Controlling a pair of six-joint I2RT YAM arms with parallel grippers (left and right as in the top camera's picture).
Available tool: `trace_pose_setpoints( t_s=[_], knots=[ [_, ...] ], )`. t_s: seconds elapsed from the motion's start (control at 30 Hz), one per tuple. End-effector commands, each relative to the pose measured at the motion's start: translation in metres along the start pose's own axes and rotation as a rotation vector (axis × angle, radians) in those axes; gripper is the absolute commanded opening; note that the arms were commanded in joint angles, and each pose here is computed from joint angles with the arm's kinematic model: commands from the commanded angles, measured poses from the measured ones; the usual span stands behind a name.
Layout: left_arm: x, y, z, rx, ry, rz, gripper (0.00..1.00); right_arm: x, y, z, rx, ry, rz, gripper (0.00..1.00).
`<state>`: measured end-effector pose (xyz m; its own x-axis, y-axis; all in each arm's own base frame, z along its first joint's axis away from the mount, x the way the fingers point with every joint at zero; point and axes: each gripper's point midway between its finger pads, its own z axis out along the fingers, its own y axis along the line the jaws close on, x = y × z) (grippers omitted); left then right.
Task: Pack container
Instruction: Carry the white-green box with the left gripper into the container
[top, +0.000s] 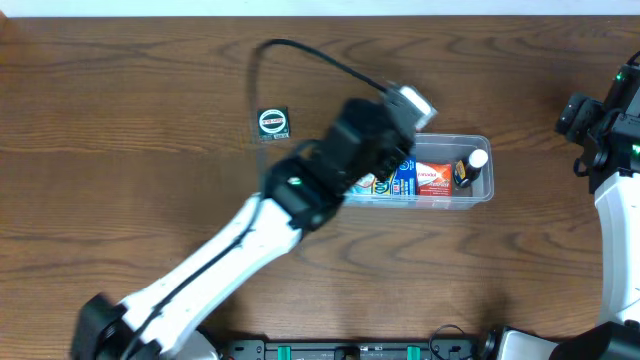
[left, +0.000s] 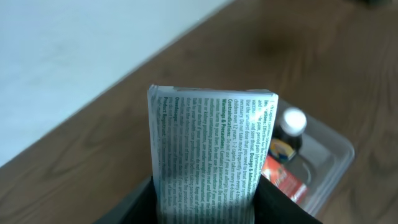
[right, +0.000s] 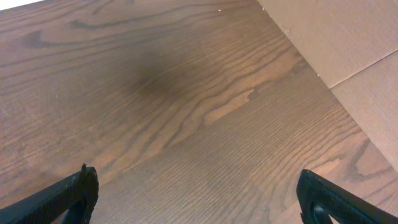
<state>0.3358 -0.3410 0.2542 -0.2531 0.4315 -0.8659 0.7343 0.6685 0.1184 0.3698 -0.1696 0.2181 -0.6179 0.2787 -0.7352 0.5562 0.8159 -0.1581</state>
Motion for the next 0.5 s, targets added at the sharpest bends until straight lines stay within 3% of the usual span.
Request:
trace_pose_setpoints(
  t_s=[0.0,0.47],
  knots=[
    [0.013,-0.012,0.02,0.023,0.04,0.125,0.47,-0.009,-0.005,-0.006,0.011,-0.025,-0.001,0.99],
    [0.055,-0.021,0.06,0.052,0.142,0.213,0.47,-0.009,-0.005,-0.006,0.011,-0.025,-0.001,0.99]
  ],
)
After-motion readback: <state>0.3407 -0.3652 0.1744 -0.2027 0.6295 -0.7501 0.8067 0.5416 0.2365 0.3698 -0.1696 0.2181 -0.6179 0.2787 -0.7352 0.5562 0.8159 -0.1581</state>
